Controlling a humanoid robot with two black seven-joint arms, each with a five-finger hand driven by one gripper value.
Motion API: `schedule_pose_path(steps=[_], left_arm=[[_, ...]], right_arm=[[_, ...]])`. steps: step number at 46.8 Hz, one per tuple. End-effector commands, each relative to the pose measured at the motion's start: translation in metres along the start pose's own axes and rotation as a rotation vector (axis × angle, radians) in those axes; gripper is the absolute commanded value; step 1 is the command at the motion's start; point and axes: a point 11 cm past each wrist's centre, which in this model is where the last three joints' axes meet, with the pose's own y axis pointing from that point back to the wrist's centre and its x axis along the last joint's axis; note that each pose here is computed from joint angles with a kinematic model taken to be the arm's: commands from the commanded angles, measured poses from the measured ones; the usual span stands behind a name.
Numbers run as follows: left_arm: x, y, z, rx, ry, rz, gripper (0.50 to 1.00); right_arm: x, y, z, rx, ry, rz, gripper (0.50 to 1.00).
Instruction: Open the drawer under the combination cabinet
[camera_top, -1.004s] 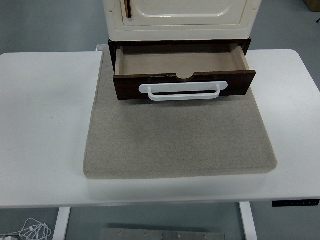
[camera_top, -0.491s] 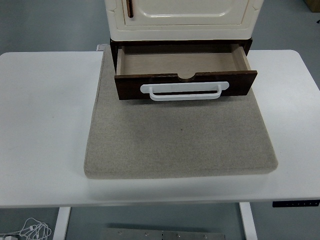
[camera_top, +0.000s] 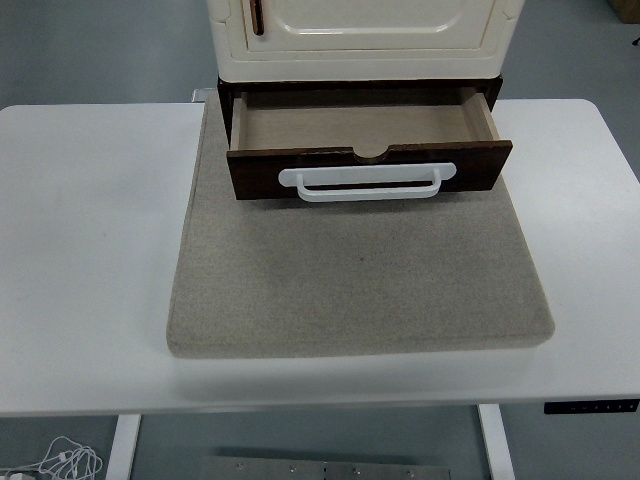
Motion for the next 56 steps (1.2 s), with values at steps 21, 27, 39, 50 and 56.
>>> schedule_pose_path(steps=[21, 27, 39, 50, 56], left_arm=[[-0.001, 0.008, -0.179, 0.245, 0.404, 0.162, 1.0], [0.005, 0.014, -0.203, 0.262, 0.462, 0.199, 1.0], [0.0, 0.027, -0.249, 0.309, 0.538, 0.209, 1.0], [-0.011, 0.032, -0.268, 0.285, 0.658, 0.178, 1.0], [-0.017, 0.032, -0.272, 0.287, 0.662, 0.167, 1.0]], right_arm=[[0.0, 0.0, 0.0, -0.001, 0.001, 0.0, 0.926], [0.0, 0.0, 0.001, -0.002, 0.001, 0.0, 0.926], [-0.001, 0.0, 0.002, -0.004, 0.002, -0.002, 0.926], [0.0, 0.0, 0.004, -0.007, 0.001, -0.002, 0.926], [-0.001, 0.0, 0.004, -0.007, -0.004, -0.003, 0.926]])
